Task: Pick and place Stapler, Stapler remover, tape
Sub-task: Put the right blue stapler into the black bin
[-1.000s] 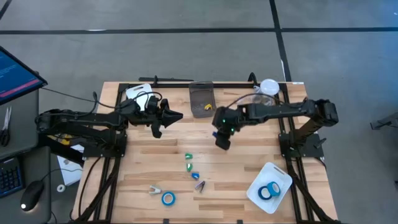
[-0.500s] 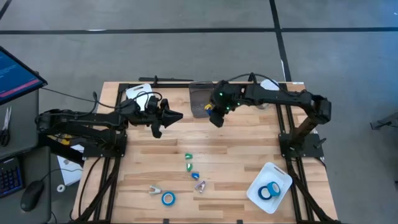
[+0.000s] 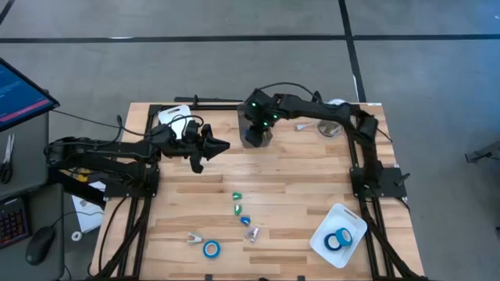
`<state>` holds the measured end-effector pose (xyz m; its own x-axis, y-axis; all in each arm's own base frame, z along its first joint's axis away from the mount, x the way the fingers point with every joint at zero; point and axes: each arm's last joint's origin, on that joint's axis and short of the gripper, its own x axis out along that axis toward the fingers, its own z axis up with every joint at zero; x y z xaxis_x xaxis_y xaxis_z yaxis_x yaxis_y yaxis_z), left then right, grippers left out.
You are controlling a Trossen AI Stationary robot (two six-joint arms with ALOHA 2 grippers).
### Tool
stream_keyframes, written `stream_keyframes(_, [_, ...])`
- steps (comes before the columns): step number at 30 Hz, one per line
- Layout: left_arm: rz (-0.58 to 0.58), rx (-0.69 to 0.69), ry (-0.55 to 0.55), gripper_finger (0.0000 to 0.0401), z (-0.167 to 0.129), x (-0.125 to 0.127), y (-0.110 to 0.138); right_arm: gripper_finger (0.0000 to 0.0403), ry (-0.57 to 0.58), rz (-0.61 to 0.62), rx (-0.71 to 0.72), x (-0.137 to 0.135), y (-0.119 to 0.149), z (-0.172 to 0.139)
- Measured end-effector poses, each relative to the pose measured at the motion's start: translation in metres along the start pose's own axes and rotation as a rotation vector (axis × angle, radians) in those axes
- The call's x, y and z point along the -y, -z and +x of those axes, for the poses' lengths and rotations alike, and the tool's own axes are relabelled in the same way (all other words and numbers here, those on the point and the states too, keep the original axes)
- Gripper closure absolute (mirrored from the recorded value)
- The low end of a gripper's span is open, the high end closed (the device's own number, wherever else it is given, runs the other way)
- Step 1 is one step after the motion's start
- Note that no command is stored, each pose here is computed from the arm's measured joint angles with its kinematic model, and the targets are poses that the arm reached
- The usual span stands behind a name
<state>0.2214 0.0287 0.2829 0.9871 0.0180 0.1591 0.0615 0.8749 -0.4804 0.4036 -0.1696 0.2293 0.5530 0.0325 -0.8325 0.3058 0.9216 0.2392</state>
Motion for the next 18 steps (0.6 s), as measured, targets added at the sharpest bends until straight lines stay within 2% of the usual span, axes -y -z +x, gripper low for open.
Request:
stream_keyframes(4, [0.0,0.001,0.0,0.0362,0.0,0.0,0.0,0.0351,-0.008,0.03,-0.009,0.016,-0.011,0.007])
stream_keyframes(11, [0.0,0.0,0.0,0.0362,0.0,0.0,0.0,0.0351,0.001,0.071,-0.063,0.037,-0.016,0.022])
stream_keyframes(18, [0.0,0.001,0.0,0.0362,0.0,0.0,0.0,0.0351,0.003,0.084,-0.113,0.041,-0.011,0.025])
